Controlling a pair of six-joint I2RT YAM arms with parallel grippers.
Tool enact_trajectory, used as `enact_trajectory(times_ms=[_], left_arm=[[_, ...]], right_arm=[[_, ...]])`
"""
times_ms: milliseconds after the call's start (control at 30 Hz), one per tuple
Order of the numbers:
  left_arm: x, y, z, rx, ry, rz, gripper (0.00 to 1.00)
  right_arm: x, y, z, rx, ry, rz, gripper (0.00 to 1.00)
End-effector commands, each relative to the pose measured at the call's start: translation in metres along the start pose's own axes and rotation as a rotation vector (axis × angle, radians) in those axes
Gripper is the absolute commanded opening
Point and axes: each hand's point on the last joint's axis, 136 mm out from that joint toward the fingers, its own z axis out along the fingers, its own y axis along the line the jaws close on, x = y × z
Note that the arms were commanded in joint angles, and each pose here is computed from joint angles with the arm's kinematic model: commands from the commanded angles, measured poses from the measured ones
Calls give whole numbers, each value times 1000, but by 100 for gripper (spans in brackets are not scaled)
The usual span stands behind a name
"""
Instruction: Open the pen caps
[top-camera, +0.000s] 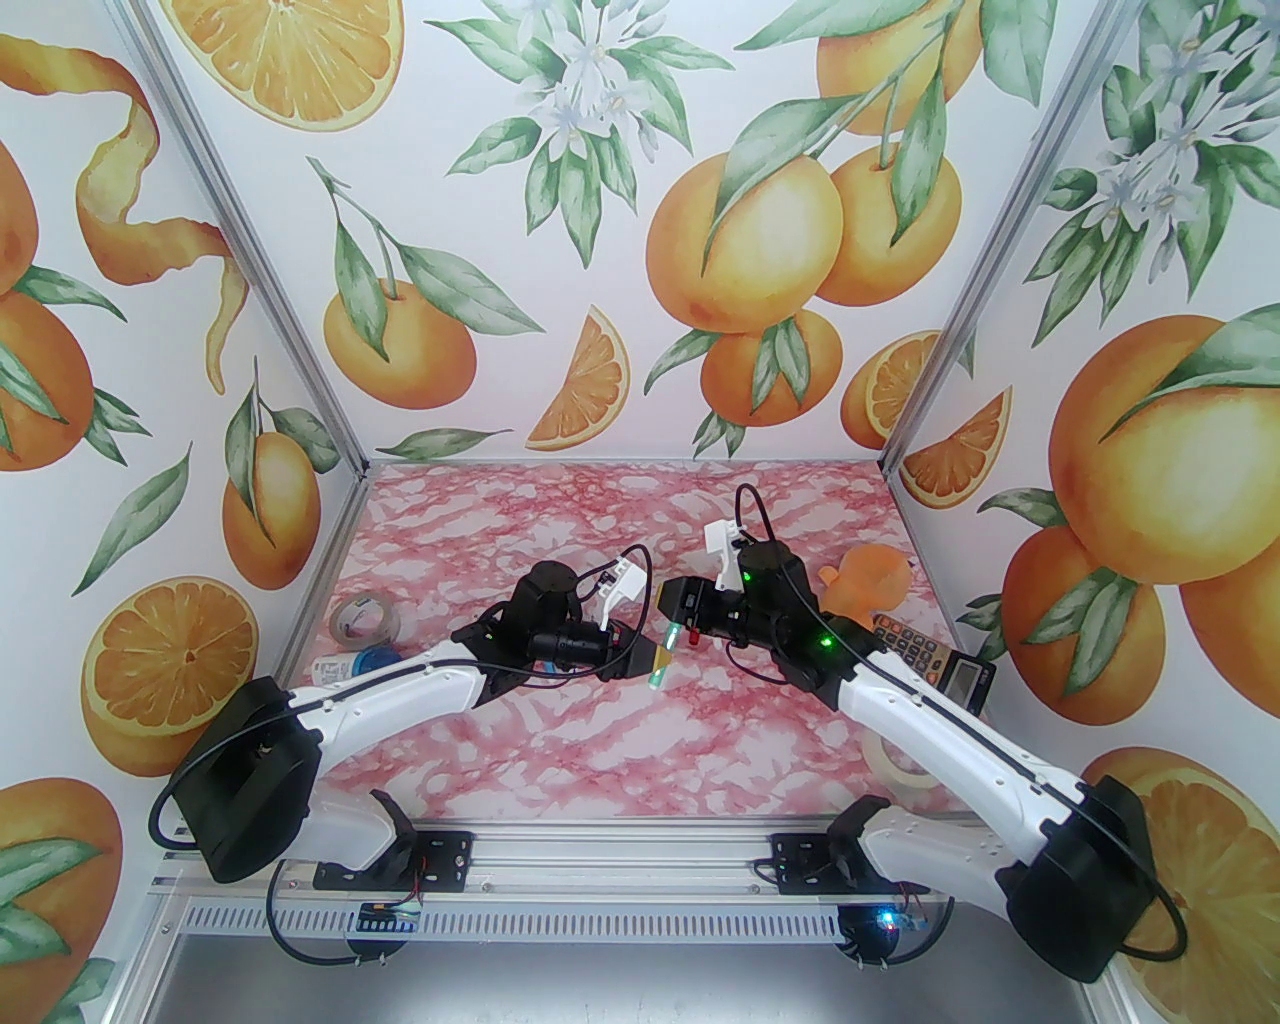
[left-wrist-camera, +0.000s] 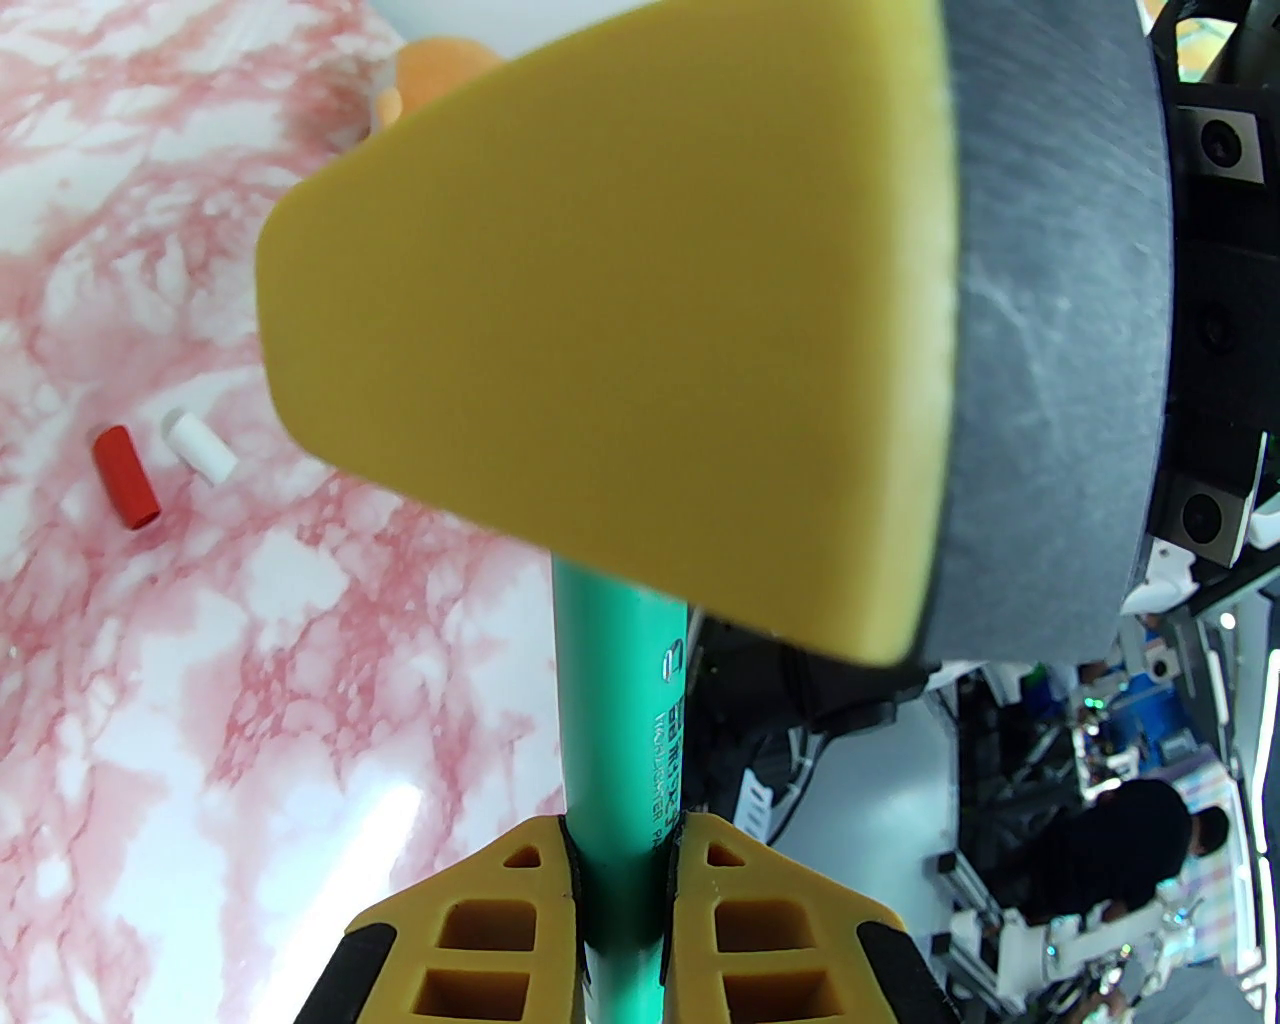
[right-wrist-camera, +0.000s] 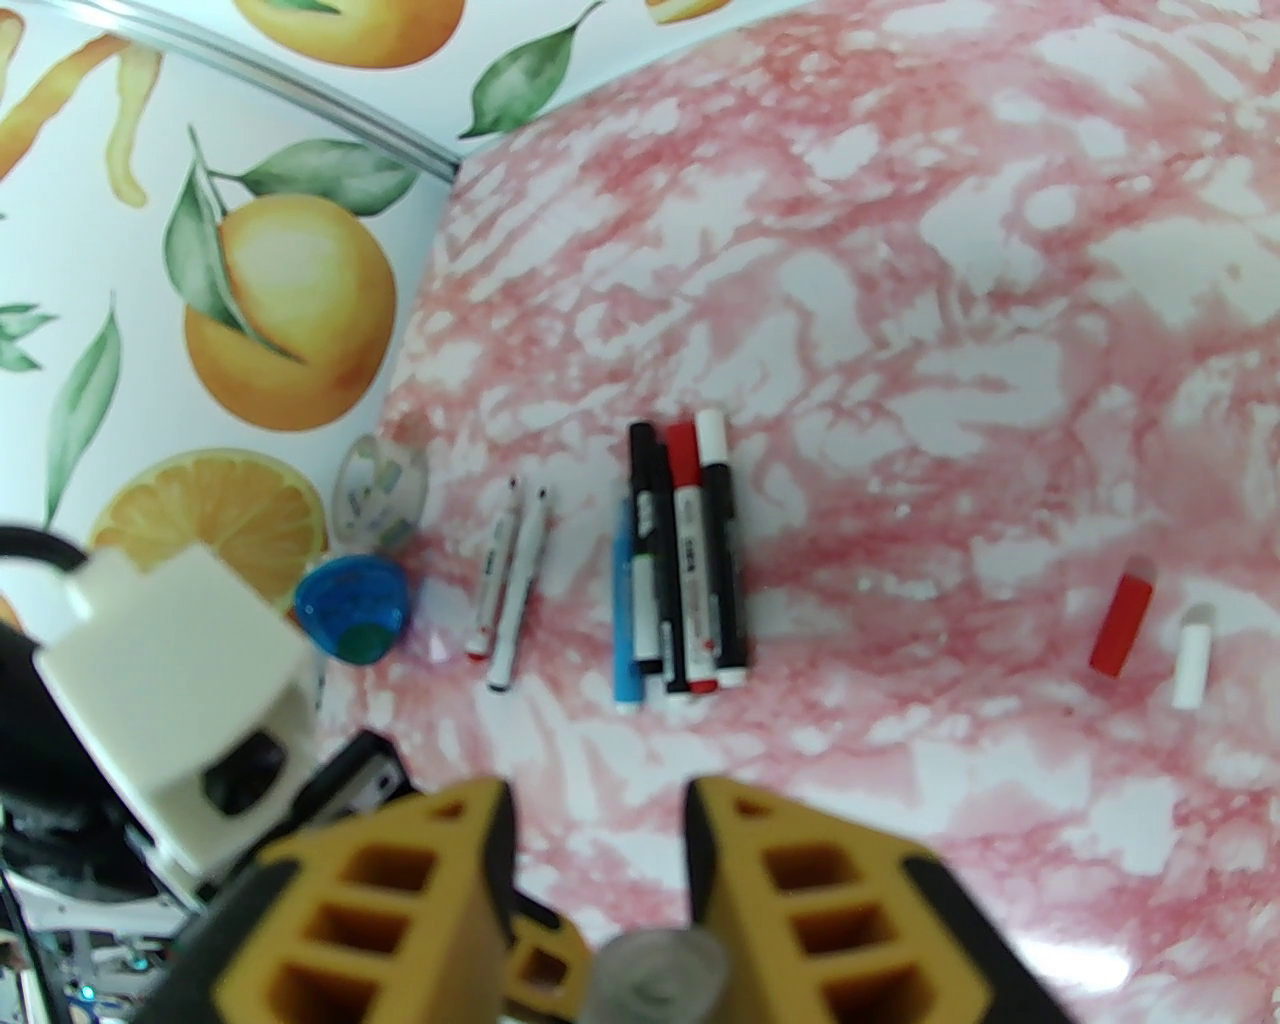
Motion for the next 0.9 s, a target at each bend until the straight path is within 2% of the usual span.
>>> enact_trajectory(times_ms=[0, 400, 633, 867], left_arm=[[-8, -10, 1, 38, -20, 34, 13], [-5, -12, 2, 47, -11, 33, 13], [-12, -13, 5, 51, -62, 37, 27], [-17, -14, 11, 68, -90, 31, 31]], right_arm=[[-8, 7, -1, -8, -30, -12, 29], [-9, 6, -3, 2, -39, -17, 18], [-10, 12, -4, -28, -44, -3, 16], [-10, 16, -6, -55, -50, 18, 16]])
